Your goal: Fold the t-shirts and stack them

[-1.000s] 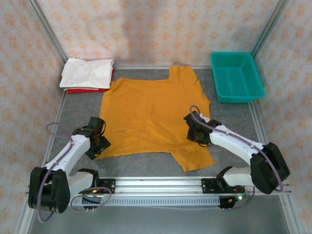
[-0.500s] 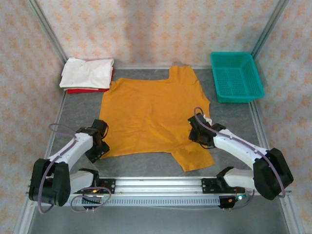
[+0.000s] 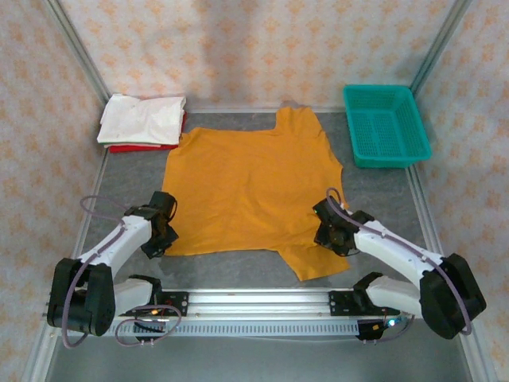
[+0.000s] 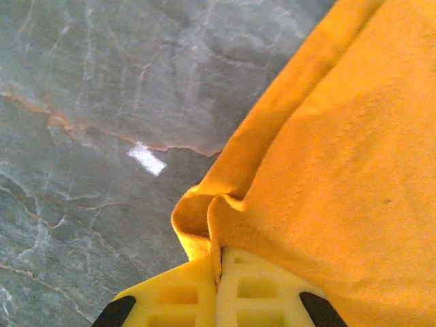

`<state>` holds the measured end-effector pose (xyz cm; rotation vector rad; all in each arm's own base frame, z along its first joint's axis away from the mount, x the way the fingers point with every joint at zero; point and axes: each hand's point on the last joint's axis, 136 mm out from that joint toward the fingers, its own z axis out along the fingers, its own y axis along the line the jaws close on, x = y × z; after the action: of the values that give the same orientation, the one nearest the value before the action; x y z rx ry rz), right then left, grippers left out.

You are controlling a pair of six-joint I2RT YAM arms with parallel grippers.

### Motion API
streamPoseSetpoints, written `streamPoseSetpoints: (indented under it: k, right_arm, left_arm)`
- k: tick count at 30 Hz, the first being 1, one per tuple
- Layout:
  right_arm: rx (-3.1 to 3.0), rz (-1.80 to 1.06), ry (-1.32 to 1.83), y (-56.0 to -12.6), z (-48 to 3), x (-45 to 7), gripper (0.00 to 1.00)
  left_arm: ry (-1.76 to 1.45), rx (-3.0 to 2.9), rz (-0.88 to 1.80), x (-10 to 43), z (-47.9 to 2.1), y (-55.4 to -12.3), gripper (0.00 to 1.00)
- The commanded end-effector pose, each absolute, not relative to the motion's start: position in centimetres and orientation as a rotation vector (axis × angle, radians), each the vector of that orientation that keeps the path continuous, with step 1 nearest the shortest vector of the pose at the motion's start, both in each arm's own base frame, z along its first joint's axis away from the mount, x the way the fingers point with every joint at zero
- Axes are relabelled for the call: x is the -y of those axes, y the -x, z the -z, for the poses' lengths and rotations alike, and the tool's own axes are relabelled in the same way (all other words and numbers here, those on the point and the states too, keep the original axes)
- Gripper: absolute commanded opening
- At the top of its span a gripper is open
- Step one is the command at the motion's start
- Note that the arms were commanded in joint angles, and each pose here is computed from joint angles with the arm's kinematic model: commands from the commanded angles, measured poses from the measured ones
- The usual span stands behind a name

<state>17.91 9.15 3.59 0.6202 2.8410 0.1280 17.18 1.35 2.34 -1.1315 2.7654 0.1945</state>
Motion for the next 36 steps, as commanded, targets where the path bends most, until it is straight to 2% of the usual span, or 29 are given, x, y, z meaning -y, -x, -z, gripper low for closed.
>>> streamPoseSetpoints:
  k: [1, 8, 13, 14, 20, 24, 27, 31, 36]
  right_arm:
    - [-2.914, 0.004, -0.739, -15.0, -4.9, -7.3, 0.42]
    - [-2.974, 0.040, -0.909, -10.1, -5.3, -6.0, 0.45]
    - [-2.980, 0.004, -1.004, -9.1, -4.3, -6.4, 0.50]
    - [-2.985, -0.020, -1.023, -9.0, -3.9, -6.7, 0.56]
    - [-2.941, -0.106, -1.075, -10.1, -2.7, -8.0, 0.62]
    - [-2.897, -0.118, -1.072, -11.3, -2.3, -8.3, 0.55]
    - [-2.859, -0.100, -1.073, -11.9, -2.1, -7.9, 0.46]
    - [-2.834, -0.087, -1.075, -12.3, -2.6, -7.7, 0.25]
    - [-2.779, -0.028, -1.048, -12.6, -4.7, -6.2, 0.08]
  left_arm:
    - [1.075, -2.721, -0.167, -1.4, -3.4, -18.8, 0.00]
    - [1.075, -2.697, -0.103, -0.9, -3.1, -18.8, 0.00]
    - [1.074, -2.705, -0.048, -0.3, -2.6, -18.6, 0.00]
    - [1.073, -2.705, -0.042, -0.3, -2.5, -18.6, 0.00]
    - [1.056, -2.706, -0.023, -0.1, -2.6, -18.3, 0.00]
    - [1.057, -2.690, -0.022, -0.3, -2.7, -18.1, 0.00]
    - [1.071, -2.693, -0.020, -0.2, -2.2, -17.8, 0.00]
    - [1.084, -2.691, -0.016, -0.2, -2.3, -17.7, 0.00]
    - [1.096, -2.661, -0.030, -0.6, -2.8, -17.7, 0.00]
